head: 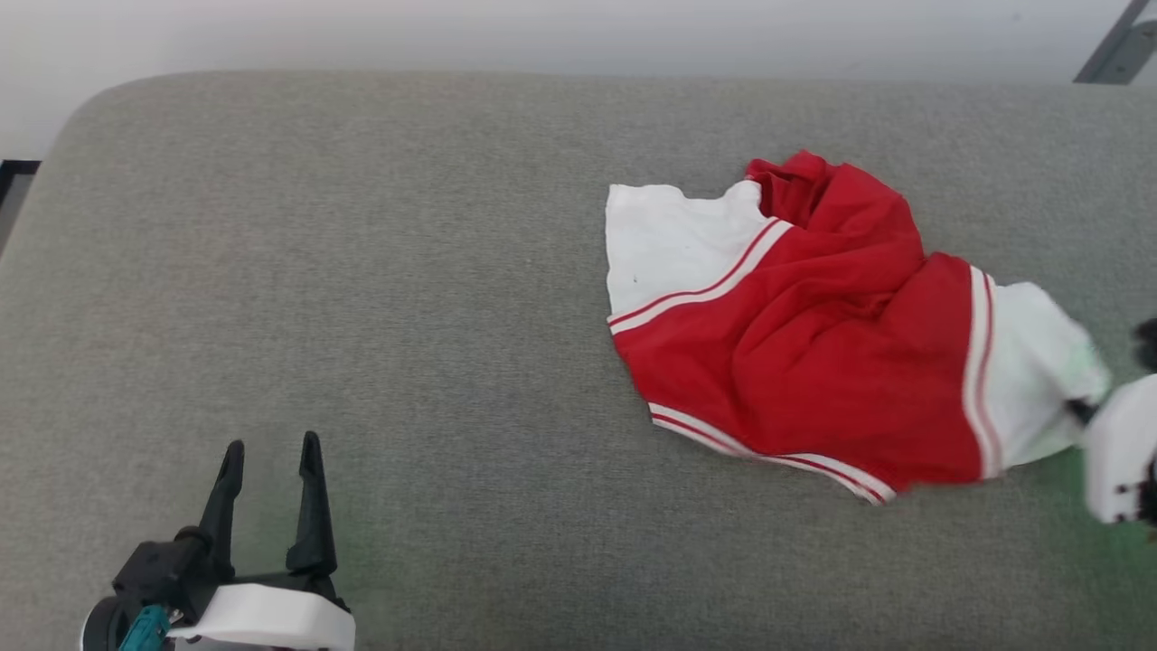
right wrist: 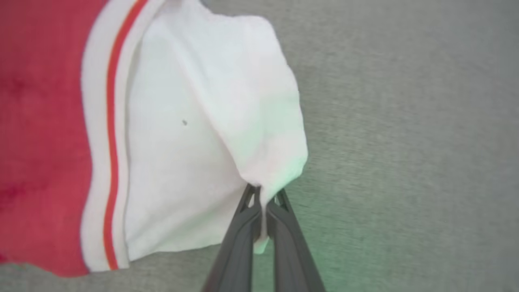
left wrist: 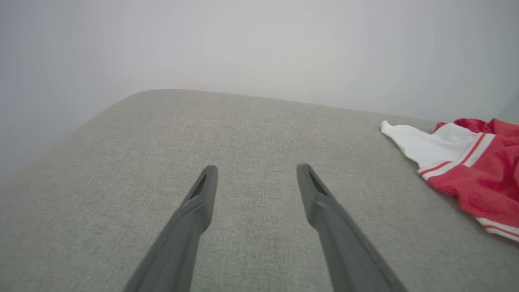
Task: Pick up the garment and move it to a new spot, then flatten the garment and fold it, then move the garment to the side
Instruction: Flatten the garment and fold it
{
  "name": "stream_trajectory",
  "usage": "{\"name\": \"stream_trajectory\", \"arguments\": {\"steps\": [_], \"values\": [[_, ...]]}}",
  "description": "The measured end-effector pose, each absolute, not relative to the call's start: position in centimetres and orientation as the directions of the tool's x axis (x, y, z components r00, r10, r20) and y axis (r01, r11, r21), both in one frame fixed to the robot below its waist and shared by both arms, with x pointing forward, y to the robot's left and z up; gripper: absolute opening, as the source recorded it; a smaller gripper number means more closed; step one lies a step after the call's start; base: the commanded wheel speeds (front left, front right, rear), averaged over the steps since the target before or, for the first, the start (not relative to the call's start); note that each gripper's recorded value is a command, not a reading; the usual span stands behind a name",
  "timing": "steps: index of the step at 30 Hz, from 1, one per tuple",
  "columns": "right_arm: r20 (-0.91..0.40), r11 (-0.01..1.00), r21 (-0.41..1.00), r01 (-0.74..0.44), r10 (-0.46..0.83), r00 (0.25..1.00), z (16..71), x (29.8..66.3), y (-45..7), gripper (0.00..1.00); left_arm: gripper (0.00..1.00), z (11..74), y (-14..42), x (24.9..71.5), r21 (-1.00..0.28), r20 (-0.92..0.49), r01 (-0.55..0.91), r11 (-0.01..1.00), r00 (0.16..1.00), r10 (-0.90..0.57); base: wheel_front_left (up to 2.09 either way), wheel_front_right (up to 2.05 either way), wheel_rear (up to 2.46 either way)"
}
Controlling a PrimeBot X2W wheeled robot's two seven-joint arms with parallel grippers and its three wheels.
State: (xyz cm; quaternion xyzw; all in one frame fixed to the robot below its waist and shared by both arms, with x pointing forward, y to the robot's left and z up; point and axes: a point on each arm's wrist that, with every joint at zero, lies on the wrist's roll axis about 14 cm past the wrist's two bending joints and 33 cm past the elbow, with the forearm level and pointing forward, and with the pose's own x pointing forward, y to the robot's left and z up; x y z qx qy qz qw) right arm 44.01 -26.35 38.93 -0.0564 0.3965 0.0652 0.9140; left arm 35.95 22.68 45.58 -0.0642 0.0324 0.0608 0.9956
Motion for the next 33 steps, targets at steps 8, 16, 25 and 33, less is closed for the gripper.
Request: {"name": "stream_trajectory", "arguments": {"steps": [8,16,25,33], "values": [[-0.684,0.992,-0.124,0.038,-0.113,0.721,40.0,42.9,-33.7,0.00,1.00,45.8,20.8,38.0,-0.120,-0.054,-0.059,0.991,0.997,0.053,0.00,0.00,0.00],[-0.592,0.989,-0.102,0.105,-0.145,0.793,40.6,43.0,-33.7,1.00,1.00,47.8,17.5,41.9,-0.086,0.017,0.102,0.991,0.995,-0.101,0.00,0.00,0.00],[-0.351,0.975,-0.083,0.206,-0.223,0.909,45.1,43.7,-35.2,1.00,1.00,50.2,10.2,48.7,-0.055,-0.071,0.439,0.897,0.894,-0.442,0.00,0.00,0.00],[-0.308,0.974,-0.061,0.219,-0.228,0.924,45.7,42.7,-34.1,1.00,1.00,44.5,6.1,52.1,-0.176,-0.501,0.554,0.814,0.661,-0.559,0.00,0.00,0.00]]}}
